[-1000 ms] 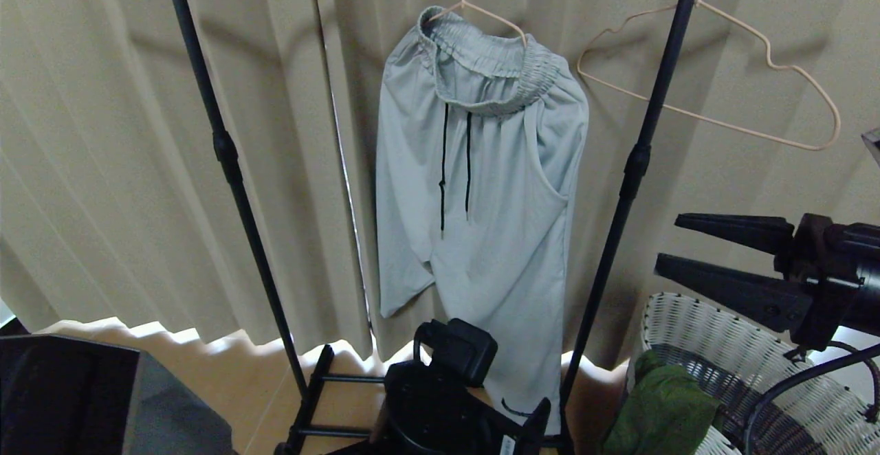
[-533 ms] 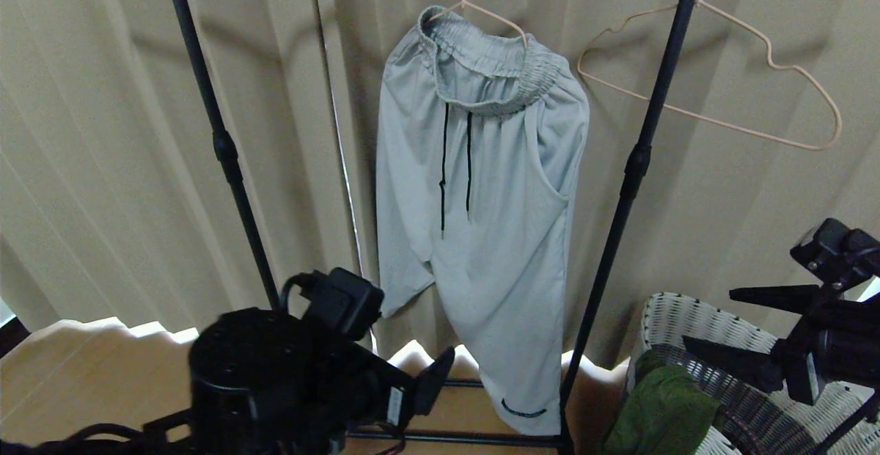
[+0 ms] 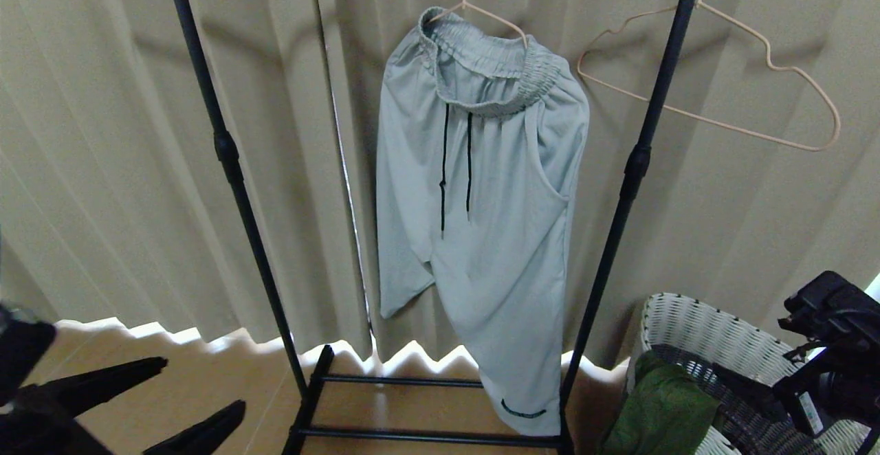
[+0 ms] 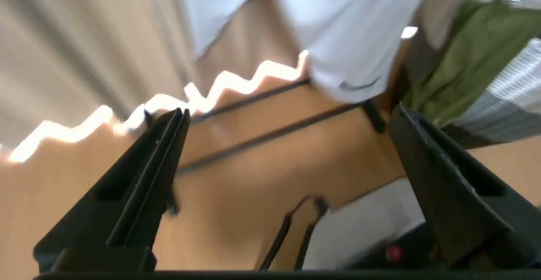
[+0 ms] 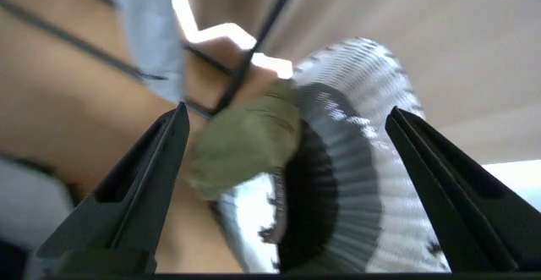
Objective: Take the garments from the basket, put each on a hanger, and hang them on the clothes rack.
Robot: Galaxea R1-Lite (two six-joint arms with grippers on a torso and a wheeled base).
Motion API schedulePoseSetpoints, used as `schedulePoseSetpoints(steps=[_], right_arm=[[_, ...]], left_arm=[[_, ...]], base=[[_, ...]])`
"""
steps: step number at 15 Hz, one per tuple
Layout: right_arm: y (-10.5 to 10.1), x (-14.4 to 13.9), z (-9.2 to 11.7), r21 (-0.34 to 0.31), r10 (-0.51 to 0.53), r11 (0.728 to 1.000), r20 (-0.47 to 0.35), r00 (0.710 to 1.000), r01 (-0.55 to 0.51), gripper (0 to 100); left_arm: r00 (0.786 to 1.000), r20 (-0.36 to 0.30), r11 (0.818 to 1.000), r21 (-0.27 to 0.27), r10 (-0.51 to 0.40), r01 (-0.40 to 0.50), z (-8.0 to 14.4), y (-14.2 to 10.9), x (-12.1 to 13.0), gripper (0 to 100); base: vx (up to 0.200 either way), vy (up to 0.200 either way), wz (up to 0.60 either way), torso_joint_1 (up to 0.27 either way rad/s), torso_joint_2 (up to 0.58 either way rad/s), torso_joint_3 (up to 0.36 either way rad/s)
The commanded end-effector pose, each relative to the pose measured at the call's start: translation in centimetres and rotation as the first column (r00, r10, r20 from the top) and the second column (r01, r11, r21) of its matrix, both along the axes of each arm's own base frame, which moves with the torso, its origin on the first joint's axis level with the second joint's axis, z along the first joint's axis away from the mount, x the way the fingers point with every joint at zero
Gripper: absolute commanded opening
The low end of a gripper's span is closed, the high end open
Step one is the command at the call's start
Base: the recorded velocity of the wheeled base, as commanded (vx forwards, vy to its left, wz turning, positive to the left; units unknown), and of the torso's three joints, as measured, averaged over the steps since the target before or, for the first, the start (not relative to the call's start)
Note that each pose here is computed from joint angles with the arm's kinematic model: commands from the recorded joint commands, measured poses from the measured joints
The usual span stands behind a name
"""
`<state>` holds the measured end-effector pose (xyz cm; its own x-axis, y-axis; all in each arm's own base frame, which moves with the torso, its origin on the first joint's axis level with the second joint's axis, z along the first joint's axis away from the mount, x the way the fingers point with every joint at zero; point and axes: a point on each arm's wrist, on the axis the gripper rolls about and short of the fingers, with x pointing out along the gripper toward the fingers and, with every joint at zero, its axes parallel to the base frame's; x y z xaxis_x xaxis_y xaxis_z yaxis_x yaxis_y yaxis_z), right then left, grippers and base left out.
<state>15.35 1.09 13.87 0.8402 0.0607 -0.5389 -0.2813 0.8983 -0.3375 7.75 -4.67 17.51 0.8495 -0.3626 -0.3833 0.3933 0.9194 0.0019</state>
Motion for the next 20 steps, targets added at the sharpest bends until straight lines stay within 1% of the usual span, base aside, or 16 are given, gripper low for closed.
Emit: schedulePoseSetpoints(steps=[1, 4, 5, 6, 8, 9, 11, 13, 17, 19, 20], right_arm=[[0.0, 0.2, -1.1, -0.02, 0.002, 1.0, -0.039, 0.999, -0.003, 100], [-0.3, 2.0, -2.1, -0.024, -0.019, 1.0, -0.098, 0.995, 0.016, 100], [-0.2, 3.4, -3.0, -0.049, -0.002, 0.999, -0.133, 0.991, -0.004, 100], [-0.3, 4.2, -3.5, -0.093, 0.025, 0.995, -0.144, 0.989, -0.039, 100], [-0.4, 5.7, -4.4, -0.168, 0.072, 0.981, -0.17, 0.983, -0.101, 100], [-0.4, 6.5, -5.2, -0.187, 0.091, 0.974, -0.207, 0.974, -0.131, 100], [-0.3, 7.9, -7.3, -0.186, 0.1, 0.97, -0.291, 0.952, -0.159, 100], [-0.2, 8.7, -8.6, -0.177, 0.102, 0.969, -0.34, 0.935, -0.17, 100], [-0.7, 9.8, -10.3, -0.169, 0.082, 0.973, -0.394, 0.916, -0.16, 100], [-0.9, 10.7, -11.0, -0.171, 0.07, 0.974, -0.407, 0.911, -0.151, 100], [-1.6, 11.3, -11.4, -0.171, 0.049, 0.977, -0.412, 0.91, -0.13, 100]], left_arm=[[0.994, 0.083, 0.996, -0.058, 0.076, -0.072, -1.0, 2.7, -3.5, 100], [0.994, 0.08, 0.996, -0.058, 0.077, -0.072, -1.6, 2.9, -3.8, 100], [0.994, 0.078, 0.996, -0.057, 0.075, -0.071, -1.8, 2.9, -3.8, 100], [0.994, 0.077, 0.996, -0.057, 0.075, -0.071, -1.8, 2.9, -3.8, 100], [0.995, 0.07, 0.996, -0.054, 0.076, -0.072, -2.1, 2.9, -3.9, 100], [0.994, 0.077, 0.996, -0.061, 0.072, -0.067, -2.2, 3.0, -4.1, 100], [0.994, 0.091, 0.996, -0.073, 0.064, -0.058, -2.5, 3.3, -4.6, 100], [0.994, 0.086, 0.995, -0.072, 0.068, -0.062, -3.3, 3.5, -4.9, 100], [0.993, 0.09, 0.995, -0.075, 0.076, -0.069, -3.7, 3.6, -5.2, 100], [0.993, 0.086, 0.995, -0.071, 0.076, -0.07, -3.9, 3.7, -5.2, 100], [0.993, 0.082, 0.995, -0.07, 0.08, -0.074, -4.0, 3.7, -5.2, 100]], base=[[0.0, 0.0, 0.0, 0.0, 0.0, 0.0], [0.0, 0.0, 0.0, 0.0, 0.0, 0.0], [0.0, 0.0, 0.0, 0.0, 0.0, 0.0], [0.0, 0.0, 0.0, 0.002, 0.13, 0.134], [0.0, 0.0, 0.0, 0.001, 0.05, 0.043], [0.0, 0.0, 0.0, -0.002, 0.12, 0.134], [0.0, 0.0, 0.0, 0.005, 0.08, 0.061], [0.0, 0.0, 0.0, 0.0, 0.0, 0.0], [0.0, 0.0, 0.0, 0.0, 0.0, 0.0], [0.0, 0.0, 0.0, 0.0, 0.0, 0.0], [0.0, 0.0, 0.0, 0.0, 0.0, 0.0]])
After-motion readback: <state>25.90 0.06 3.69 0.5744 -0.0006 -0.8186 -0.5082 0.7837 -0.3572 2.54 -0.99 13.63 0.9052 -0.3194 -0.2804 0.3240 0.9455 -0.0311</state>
